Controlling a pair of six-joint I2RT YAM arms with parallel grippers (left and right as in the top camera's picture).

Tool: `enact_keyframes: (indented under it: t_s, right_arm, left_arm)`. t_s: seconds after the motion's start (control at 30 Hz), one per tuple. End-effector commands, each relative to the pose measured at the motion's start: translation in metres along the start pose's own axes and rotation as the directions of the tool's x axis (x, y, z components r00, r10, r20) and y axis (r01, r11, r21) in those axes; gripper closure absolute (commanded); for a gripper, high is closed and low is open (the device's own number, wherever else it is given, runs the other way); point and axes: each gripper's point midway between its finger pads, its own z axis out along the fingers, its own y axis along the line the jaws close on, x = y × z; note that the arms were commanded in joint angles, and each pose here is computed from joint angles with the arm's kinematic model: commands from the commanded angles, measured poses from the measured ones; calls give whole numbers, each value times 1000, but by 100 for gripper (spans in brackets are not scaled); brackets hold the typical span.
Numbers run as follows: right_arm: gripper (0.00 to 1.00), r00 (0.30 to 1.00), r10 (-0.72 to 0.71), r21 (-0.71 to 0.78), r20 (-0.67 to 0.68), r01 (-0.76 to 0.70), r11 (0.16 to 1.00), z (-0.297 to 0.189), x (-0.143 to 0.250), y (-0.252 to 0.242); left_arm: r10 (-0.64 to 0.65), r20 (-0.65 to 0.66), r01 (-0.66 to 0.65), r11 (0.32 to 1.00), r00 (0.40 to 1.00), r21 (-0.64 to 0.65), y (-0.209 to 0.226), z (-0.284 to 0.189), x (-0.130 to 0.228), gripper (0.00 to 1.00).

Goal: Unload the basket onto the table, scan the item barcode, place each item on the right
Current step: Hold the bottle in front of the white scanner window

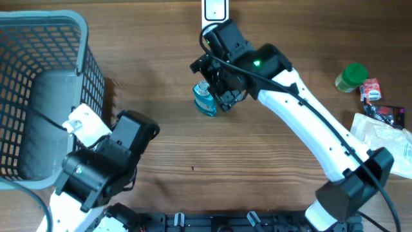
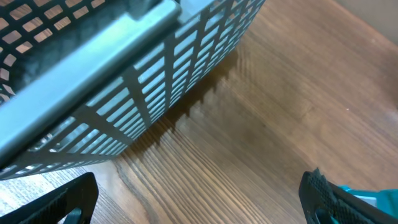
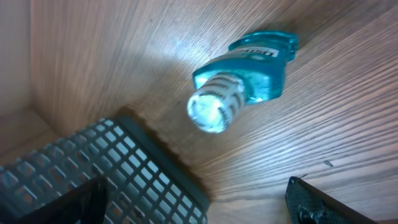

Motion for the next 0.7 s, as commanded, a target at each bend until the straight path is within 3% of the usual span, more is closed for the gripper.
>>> enact_keyframes:
  t_s: [0.0, 0.2, 0.33, 0.67]
  right_arm:
    - [8, 997, -77, 36, -19, 78, 996, 0, -6, 6]
    - [8, 985, -148, 214, -87, 164, 963, 29, -10, -13]
    - [7, 974, -179, 257, -141, 211, 943, 50, -9, -17]
    - [7, 977, -202, 311, -72, 214, 926, 63, -26, -23]
  left_arm:
    - [7, -10, -7, 1000, 1000, -21, -6, 6, 5, 0]
    - [23, -16, -23, 999, 1000, -38, -18, 15, 8, 0]
    - [32, -18, -33, 998, 999, -49, -22, 19, 10, 0]
    - [36, -4, -36, 998, 999, -58, -21, 20, 8, 0]
